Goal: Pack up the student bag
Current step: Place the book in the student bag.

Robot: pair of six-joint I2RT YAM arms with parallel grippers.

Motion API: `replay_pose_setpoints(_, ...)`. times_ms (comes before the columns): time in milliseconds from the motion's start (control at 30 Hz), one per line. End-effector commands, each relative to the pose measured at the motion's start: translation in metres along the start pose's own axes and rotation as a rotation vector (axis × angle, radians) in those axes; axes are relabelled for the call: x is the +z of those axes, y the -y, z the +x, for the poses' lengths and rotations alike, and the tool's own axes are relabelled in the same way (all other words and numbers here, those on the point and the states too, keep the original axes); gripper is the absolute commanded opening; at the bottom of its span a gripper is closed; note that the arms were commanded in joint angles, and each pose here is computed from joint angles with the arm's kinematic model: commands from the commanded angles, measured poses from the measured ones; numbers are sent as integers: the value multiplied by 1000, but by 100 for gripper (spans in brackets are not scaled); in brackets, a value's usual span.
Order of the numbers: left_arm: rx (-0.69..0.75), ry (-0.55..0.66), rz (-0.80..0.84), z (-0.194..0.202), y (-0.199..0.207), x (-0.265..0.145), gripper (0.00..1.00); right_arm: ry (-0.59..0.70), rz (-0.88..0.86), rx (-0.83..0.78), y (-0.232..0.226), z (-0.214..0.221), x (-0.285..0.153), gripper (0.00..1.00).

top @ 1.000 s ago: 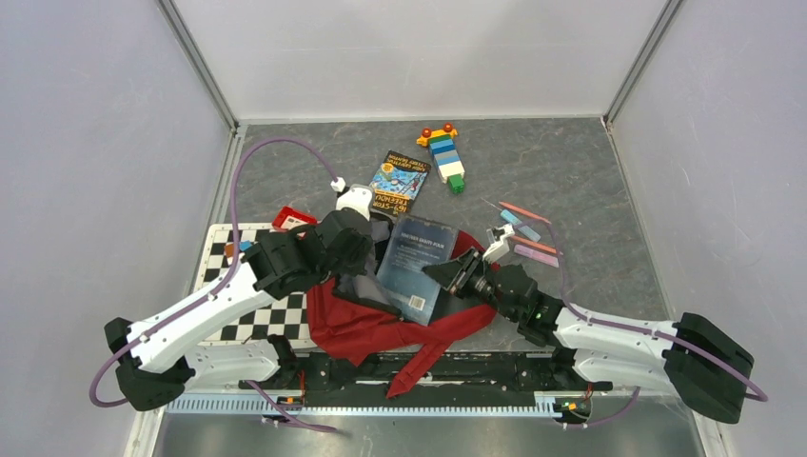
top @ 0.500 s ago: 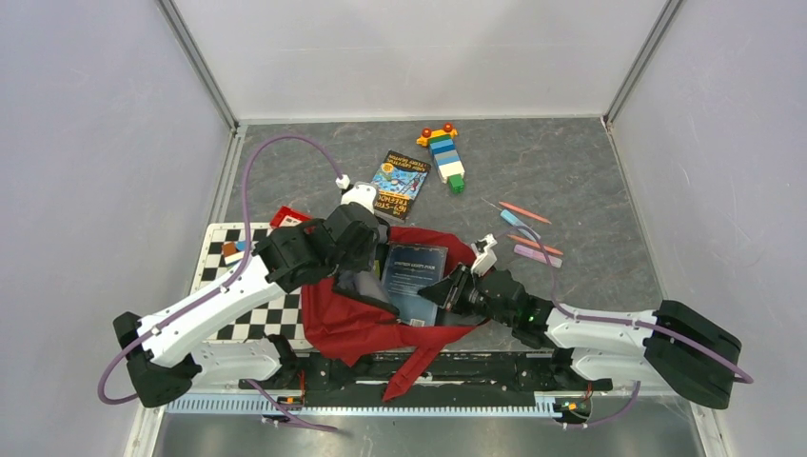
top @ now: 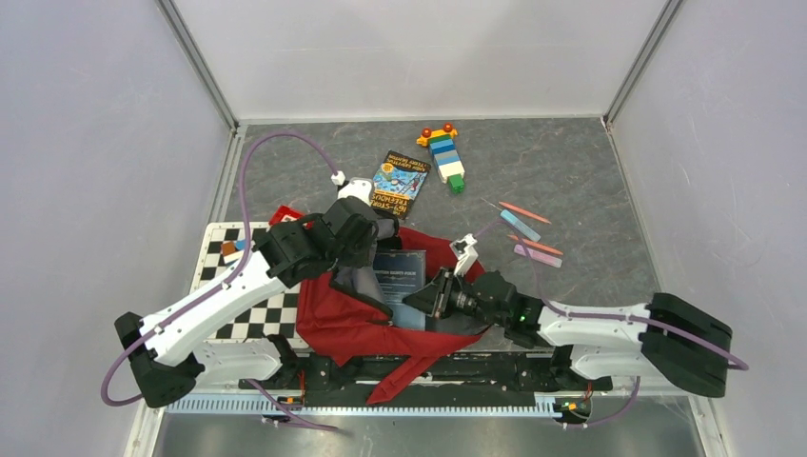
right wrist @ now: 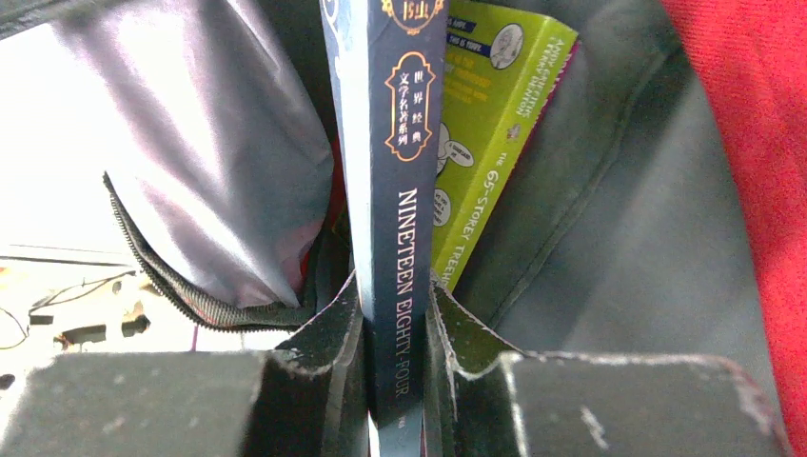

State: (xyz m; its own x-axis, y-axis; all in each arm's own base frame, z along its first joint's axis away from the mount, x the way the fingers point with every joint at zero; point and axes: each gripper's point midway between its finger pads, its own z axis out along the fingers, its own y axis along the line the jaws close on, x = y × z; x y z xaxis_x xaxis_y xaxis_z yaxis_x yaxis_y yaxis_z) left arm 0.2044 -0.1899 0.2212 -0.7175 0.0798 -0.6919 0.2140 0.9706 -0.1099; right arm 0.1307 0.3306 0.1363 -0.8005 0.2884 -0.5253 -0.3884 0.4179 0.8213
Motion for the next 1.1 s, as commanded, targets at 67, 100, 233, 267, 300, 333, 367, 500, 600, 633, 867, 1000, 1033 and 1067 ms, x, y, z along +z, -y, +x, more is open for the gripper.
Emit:
replay_pose_setpoints(67,-120,169,116,-42,19,-12,2,13,-217,-17,-67,-14,26,0)
replay_pose_setpoints(100,-127,169,124,-41,19,-13,2,24,-206,-14,-67,-17,31,0)
replay_pose_setpoints(233,-158,175,154,-39,21,-16,2,54,-183,8,-67,-28,58,0)
replay_pose_setpoints(267,-163,175,161,-38,22,-17,2,53,-177,23,-65,-28,64,0)
replay_pose_setpoints(300,-169,178,170,-38,23,-18,2,43,-174,33,-61,-25,71,0)
replay_pose_setpoints(333,-174,177,177,-37,23,-18,2,35,-165,36,-57,-22,77,0)
replay_pose_setpoints(367,-180,183,185,-37,24,-19,2,20,-143,35,-49,-16,84,0)
replay_pose_setpoints(500,-186,179,193,-32,25,-15,2,-56,-68,-14,-22,5,102,5)
replay_pose_setpoints(600,-182,182,186,-31,23,-14,2,-95,3,-52,-1,17,99,26)
replay_pose_setpoints(633,-183,188,182,-31,21,-14,2,-92,19,-67,3,17,95,35)
replay_pose_setpoints(867,-168,206,154,-29,10,-17,2,-17,199,-260,31,-9,68,73)
replay_pose_setpoints(1000,-155,206,136,-26,4,-18,2,24,275,-330,44,-23,55,75)
replay_pose_setpoints(1033,-151,206,133,-26,4,-18,2,30,272,-333,43,-24,54,73)
replay_pose_setpoints(1067,-151,207,133,-25,3,-18,2,26,270,-335,44,-22,53,70)
